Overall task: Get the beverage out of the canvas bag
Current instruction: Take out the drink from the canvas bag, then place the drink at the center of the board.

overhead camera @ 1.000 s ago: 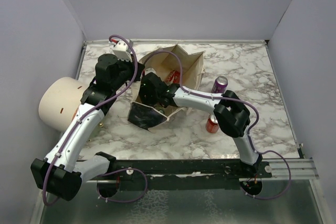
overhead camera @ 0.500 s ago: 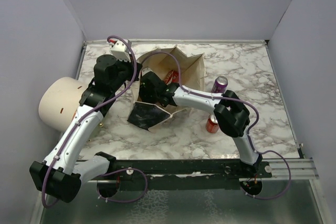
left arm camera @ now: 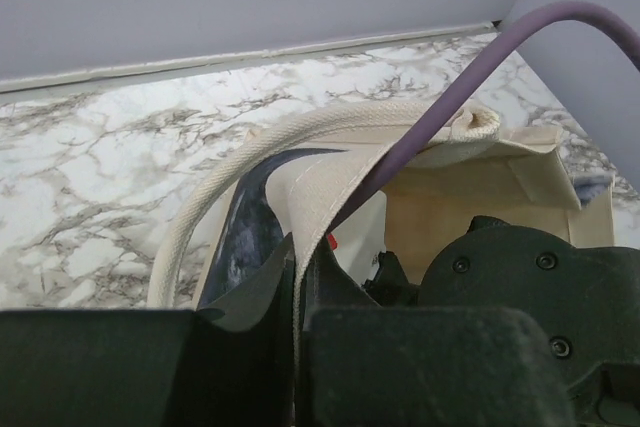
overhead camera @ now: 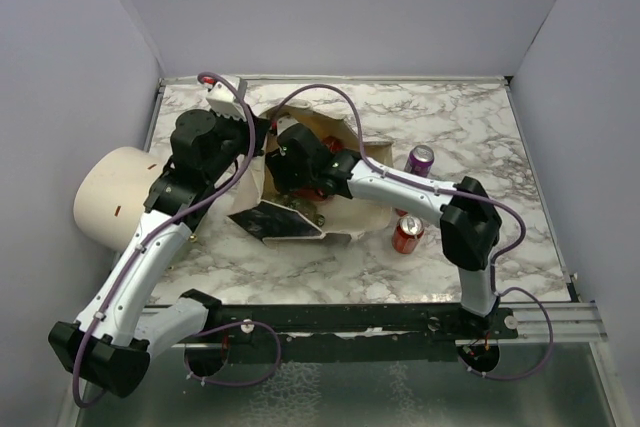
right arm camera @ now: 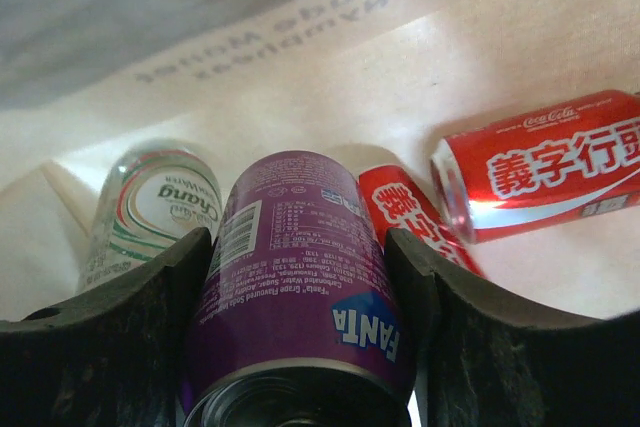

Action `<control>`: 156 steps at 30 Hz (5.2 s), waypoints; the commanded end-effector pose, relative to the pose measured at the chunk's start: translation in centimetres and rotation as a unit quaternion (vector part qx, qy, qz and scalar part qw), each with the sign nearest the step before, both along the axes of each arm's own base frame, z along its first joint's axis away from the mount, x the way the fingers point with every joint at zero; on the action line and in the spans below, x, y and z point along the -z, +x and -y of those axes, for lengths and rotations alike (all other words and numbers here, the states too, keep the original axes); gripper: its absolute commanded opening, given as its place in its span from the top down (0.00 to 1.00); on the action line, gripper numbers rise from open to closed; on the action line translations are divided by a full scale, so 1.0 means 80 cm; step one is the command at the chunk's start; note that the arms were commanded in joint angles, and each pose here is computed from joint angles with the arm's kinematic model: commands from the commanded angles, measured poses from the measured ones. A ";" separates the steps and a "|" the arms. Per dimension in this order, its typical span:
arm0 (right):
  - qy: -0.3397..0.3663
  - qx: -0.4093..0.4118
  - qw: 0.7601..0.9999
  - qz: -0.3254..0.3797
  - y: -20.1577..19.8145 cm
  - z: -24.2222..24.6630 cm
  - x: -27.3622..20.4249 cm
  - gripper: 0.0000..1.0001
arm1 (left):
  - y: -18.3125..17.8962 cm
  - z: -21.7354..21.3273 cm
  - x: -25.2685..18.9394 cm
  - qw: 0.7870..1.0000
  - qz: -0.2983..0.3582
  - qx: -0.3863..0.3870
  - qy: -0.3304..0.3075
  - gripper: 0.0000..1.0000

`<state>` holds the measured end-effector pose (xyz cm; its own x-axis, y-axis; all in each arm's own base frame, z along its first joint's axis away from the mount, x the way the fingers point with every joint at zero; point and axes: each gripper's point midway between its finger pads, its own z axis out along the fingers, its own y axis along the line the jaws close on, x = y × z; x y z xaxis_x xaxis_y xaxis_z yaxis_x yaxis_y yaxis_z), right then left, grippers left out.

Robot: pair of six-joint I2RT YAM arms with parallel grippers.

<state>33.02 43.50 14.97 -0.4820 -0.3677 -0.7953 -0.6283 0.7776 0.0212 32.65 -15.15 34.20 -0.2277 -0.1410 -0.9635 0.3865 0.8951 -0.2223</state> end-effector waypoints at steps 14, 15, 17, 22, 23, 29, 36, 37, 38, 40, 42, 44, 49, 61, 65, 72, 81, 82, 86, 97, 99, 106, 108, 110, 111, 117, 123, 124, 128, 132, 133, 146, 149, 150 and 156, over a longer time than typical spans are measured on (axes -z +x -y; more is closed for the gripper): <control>0.086 0.011 0.992 0.093 -0.025 0.036 -0.120 0.98 | 0.019 -0.007 -0.107 0.991 0.121 -0.028 -0.040 1.00; 0.085 0.009 0.992 0.091 -0.025 0.035 -0.117 0.98 | 0.023 -0.010 -0.103 0.992 0.113 -0.038 -0.036 1.00; 0.084 0.003 0.992 0.091 -0.026 0.032 -0.118 0.98 | 0.030 -0.015 -0.098 0.993 0.099 -0.055 -0.027 1.00; 0.077 -0.020 0.992 0.103 -0.022 0.021 -0.138 0.98 | 0.042 -0.024 -0.084 0.994 0.076 -0.080 -0.004 1.00; 0.074 -0.023 0.991 0.106 -0.022 0.021 -0.141 0.98 | 0.043 -0.028 -0.081 0.993 0.072 -0.088 -0.001 1.00; 0.075 -0.051 0.991 0.102 -0.034 0.021 -0.158 0.98 | 0.059 -0.044 -0.055 0.990 0.034 -0.133 0.027 1.00; 0.108 -0.054 0.986 0.117 -0.047 0.035 -0.210 0.98 | 0.077 -0.034 -0.036 0.991 0.015 -0.125 0.045 1.00; 0.108 -0.053 0.986 0.119 -0.047 0.037 -0.215 0.98 | 0.079 -0.034 -0.034 0.991 0.012 -0.125 0.047 1.00; 0.107 -0.053 0.985 0.121 -0.048 0.040 -0.220 0.98 | 0.082 -0.033 -0.030 0.991 0.009 -0.123 0.053 1.00; 0.107 -0.047 0.985 0.126 -0.047 0.044 -0.230 0.98 | 0.086 -0.034 -0.020 0.990 -0.001 -0.128 0.062 1.00; 0.109 -0.036 0.985 0.131 -0.046 0.052 -0.239 0.98 | 0.089 -0.037 -0.028 0.989 0.002 -0.135 0.064 1.00; 0.114 -0.024 0.984 0.138 -0.046 0.059 -0.251 0.98 | 0.090 -0.037 -0.025 0.988 -0.002 -0.135 0.069 1.00; 0.118 0.014 0.979 0.166 -0.042 0.086 -0.291 0.98 | 0.090 -0.040 -0.009 0.987 -0.021 -0.141 0.076 1.00; 0.082 0.177 0.928 0.316 -0.022 0.211 -0.416 0.98 | 0.090 -0.040 -0.005 0.986 -0.028 -0.144 0.076 1.00; 0.017 0.259 0.894 0.364 -0.010 0.273 -0.434 0.98 | 0.092 -0.040 -0.005 0.986 -0.028 -0.143 0.077 1.00; -0.025 0.360 0.886 0.292 0.052 0.382 -0.378 0.98 | 0.093 -0.035 -0.008 0.988 -0.030 -0.136 0.073 1.00; -0.044 0.464 0.874 0.138 0.061 0.527 -0.200 0.98 | 0.092 -0.034 -0.010 0.988 -0.029 -0.133 0.073 1.00; -0.040 0.464 0.876 0.122 0.056 0.534 -0.179 0.98 | 0.092 -0.034 -0.011 0.988 -0.029 -0.132 0.071 1.00; -0.004 0.497 0.865 0.066 0.045 0.588 -0.117 0.98 | 0.090 -0.031 -0.011 0.989 -0.029 -0.125 0.070 1.00; 0.024 0.442 0.896 0.038 0.149 0.560 -0.058 0.98 | 0.083 -0.026 -0.010 0.991 -0.032 -0.111 0.063 1.00; 0.028 0.433 0.900 0.039 0.179 0.556 -0.052 0.98 | 0.082 -0.026 -0.012 0.992 -0.030 -0.110 0.062 1.00; 0.012 0.404 0.914 -0.032 0.246 0.537 -0.011 0.98 | 0.078 -0.031 -0.014 0.991 -0.025 -0.118 0.059 1.00; 0.001 0.402 0.912 -0.084 0.246 0.532 0.009 0.98 | 0.077 -0.033 -0.015 0.991 -0.024 -0.121 0.060 1.00; -0.003 0.404 0.907 -0.123 0.242 0.528 0.029 0.98 | 0.077 -0.034 -0.014 0.990 -0.024 -0.124 0.058 1.00; -0.002 0.402 0.906 -0.130 0.242 0.526 0.034 0.98 | 0.076 -0.034 -0.014 0.990 -0.025 -0.125 0.057 1.00; -0.002 0.391 0.907 -0.159 0.248 0.510 0.052 0.98 | 0.078 -0.030 -0.012 0.991 -0.026 -0.120 0.052 1.00; -0.022 0.379 0.906 -0.190 0.241 0.489 0.068 0.96 | 0.080 -0.026 -0.013 0.992 -0.025 -0.112 0.048 1.00; -0.025 0.378 0.905 -0.192 0.240 0.487 0.072 0.95 | 0.080 -0.025 -0.013 0.992 -0.025 -0.111 0.048 1.00; -0.025 0.380 0.902 -0.201 0.237 0.484 0.085 0.84 | 0.078 -0.025 -0.016 0.993 -0.023 -0.108 0.048 1.00; -0.024 0.376 0.905 -0.199 0.242 0.482 0.085 0.62 | 0.077 -0.025 -0.017 0.993 -0.022 -0.106 0.049 1.00; -0.025 0.375 0.905 -0.200 0.242 0.482 0.083 0.57 | 0.077 -0.024 -0.017 0.993 -0.022 -0.105 0.049 1.00; -0.011 0.359 0.920 -0.156 0.249 0.480 0.011 0.10 | 0.073 -0.025 -0.025 0.994 -0.010 -0.103 0.046 1.00; 0.017 0.336 0.932 -0.135 0.239 0.470 -0.027 0.08 | 0.072 -0.025 -0.029 0.994 -0.004 -0.103 0.045 1.00; 0.031 0.323 0.937 -0.131 0.232 0.462 -0.037 0.08 | 0.073 -0.025 -0.030 0.994 -0.002 -0.102 0.045 1.00; 0.102 0.255 0.959 -0.064 0.192 0.435 -0.098 0.07 | 0.072 -0.021 -0.018 0.995 -0.008 -0.092 0.046 1.00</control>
